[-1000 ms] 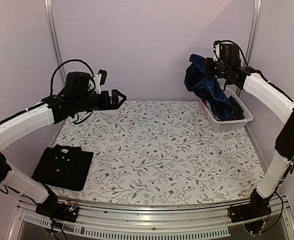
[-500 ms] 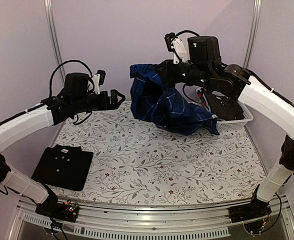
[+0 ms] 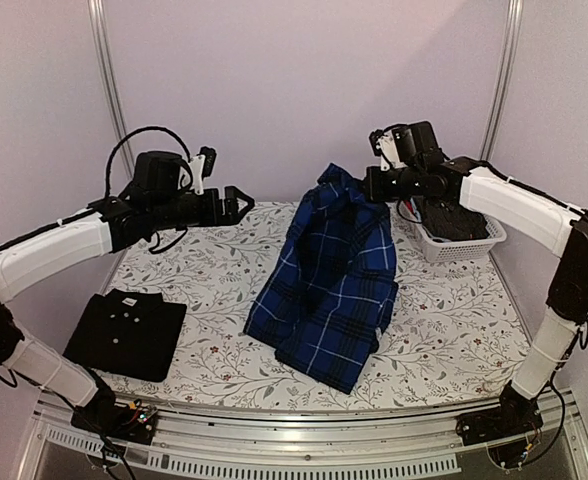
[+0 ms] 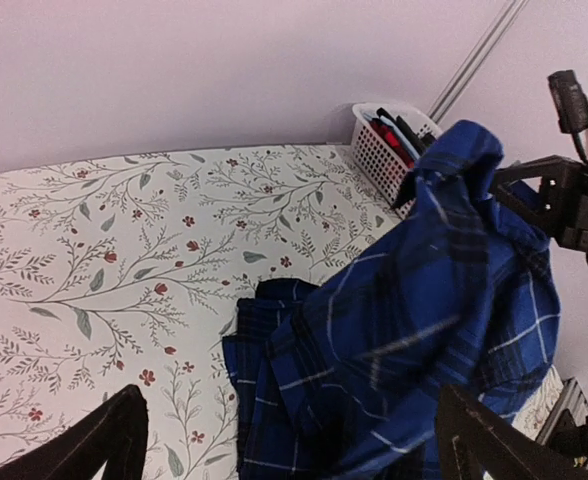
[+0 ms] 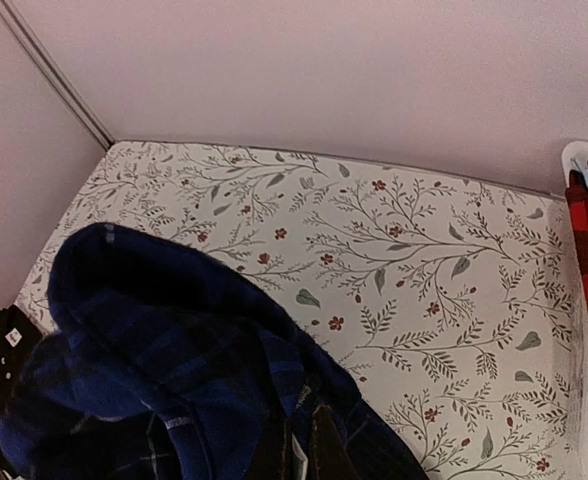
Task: Fold and stack the long sleeve shirts
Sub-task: Pass from the right arm to the left
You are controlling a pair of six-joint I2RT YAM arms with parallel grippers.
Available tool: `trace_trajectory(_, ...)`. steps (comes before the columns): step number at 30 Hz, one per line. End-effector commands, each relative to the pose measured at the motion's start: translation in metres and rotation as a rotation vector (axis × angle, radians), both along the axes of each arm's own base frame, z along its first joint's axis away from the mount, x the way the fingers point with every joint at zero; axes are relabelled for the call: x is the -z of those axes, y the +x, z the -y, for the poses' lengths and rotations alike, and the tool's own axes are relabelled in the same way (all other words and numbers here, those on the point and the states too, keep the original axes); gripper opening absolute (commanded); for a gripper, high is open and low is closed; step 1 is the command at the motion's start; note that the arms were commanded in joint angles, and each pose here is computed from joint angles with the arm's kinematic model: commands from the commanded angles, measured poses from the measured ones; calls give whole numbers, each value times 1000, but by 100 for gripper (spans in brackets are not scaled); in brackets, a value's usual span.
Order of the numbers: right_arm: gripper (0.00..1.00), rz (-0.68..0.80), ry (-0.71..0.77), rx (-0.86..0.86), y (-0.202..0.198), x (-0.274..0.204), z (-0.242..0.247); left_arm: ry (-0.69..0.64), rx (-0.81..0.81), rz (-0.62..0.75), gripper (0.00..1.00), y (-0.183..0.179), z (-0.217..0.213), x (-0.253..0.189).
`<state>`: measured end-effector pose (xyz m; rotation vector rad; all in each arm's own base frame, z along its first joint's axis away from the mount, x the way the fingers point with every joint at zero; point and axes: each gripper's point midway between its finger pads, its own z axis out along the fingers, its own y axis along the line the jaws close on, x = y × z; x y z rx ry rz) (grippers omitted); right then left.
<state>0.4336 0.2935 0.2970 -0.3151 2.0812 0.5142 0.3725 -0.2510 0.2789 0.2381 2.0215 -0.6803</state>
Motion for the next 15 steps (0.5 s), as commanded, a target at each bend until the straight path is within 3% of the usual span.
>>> trace_trajectory(1, 1, -135, -7, -45, 11, 63, -5, -21, 99, -96, 100, -5, 17, 33)
trace_trajectory(7, 0, -174, -37, -55, 18, 96, -11, 49, 208, -226, 99, -24, 51, 101)
trace_trajectory(15, 0, -185, -53, -62, 17, 103, -13, 102, 134, -355, 98, 6, 64, 173)
